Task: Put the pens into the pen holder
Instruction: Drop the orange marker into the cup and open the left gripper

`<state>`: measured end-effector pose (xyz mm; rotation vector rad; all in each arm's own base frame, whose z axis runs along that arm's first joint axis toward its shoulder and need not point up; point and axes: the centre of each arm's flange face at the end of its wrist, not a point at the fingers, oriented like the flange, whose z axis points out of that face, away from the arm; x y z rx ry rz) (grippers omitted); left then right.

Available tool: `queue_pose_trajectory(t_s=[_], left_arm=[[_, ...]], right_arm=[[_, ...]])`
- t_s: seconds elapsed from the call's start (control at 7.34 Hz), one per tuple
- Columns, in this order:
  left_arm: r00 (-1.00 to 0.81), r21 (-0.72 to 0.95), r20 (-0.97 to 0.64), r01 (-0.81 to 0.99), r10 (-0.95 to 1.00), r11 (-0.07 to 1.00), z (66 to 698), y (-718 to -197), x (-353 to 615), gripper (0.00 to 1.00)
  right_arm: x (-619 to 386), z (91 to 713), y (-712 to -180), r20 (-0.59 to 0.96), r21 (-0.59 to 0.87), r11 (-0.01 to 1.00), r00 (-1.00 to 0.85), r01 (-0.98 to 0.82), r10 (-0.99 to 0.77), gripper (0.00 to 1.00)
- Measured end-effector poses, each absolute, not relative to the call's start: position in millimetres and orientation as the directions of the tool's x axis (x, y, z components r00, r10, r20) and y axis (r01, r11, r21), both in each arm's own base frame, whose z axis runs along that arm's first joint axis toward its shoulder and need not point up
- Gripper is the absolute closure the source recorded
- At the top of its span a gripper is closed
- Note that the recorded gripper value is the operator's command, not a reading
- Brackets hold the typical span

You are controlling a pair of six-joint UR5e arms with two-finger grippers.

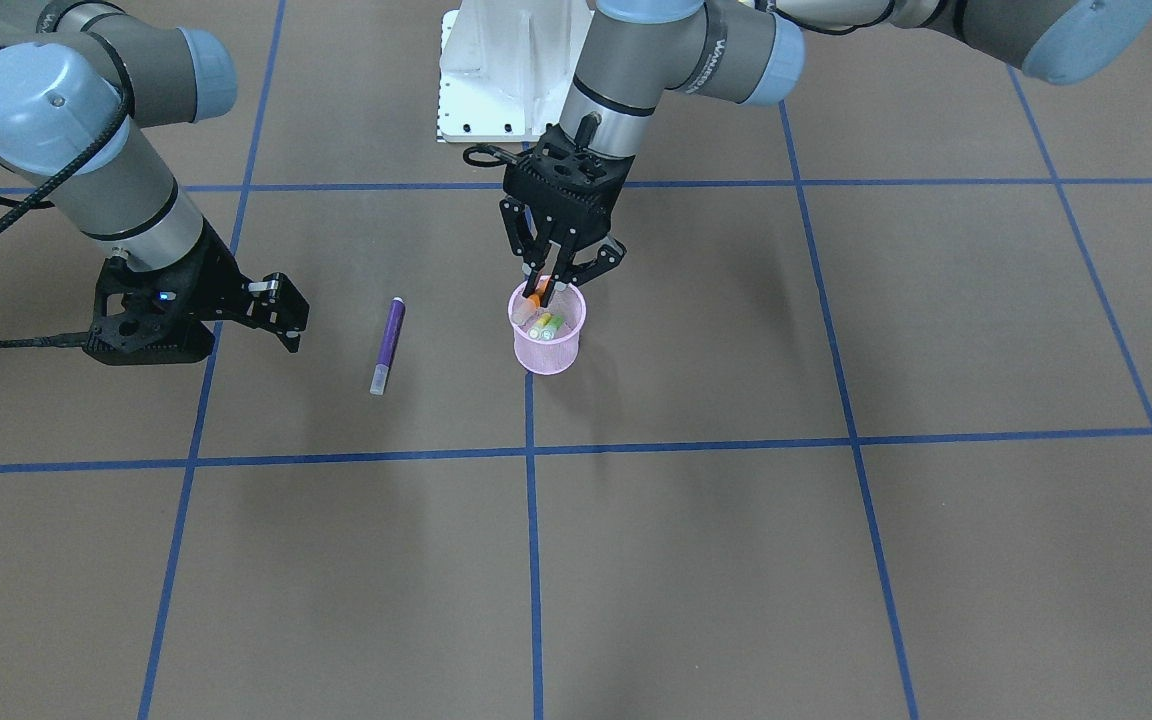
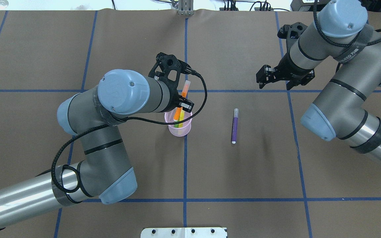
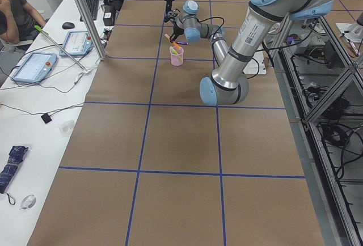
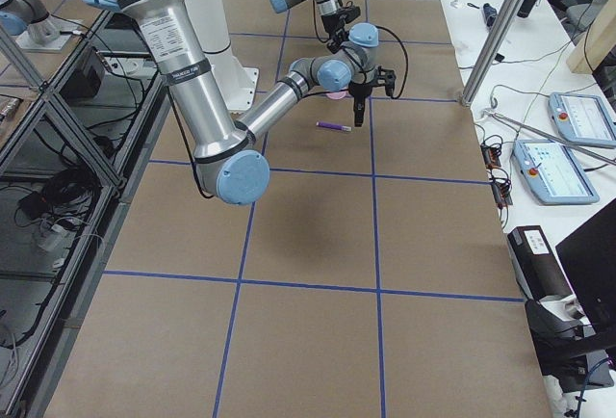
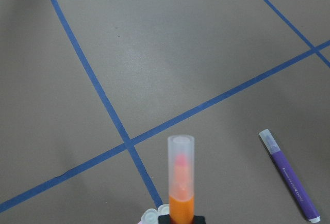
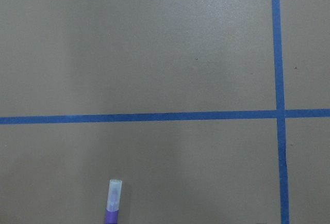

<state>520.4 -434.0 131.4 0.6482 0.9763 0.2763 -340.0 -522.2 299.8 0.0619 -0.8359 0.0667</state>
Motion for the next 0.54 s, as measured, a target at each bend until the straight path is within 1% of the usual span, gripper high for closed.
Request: queue_pose_trajectory(t_s=[0.27, 0.54], left_arm=[[0.540, 0.624, -0.683, 0.082, 0.492, 0.777, 126, -436, 512, 0.01], [0.542, 0.620, -0.693, 0.112, 0.476, 0.776, 122, -453, 483, 0.01]], right_arm=[[-344, 299, -520, 0.743, 0.027, 0.996, 0.668, -0.081, 0.034, 0.05], [-367, 293, -508, 0.747, 0.005, 0.997, 0.664, -0.073, 0.045, 0.03]])
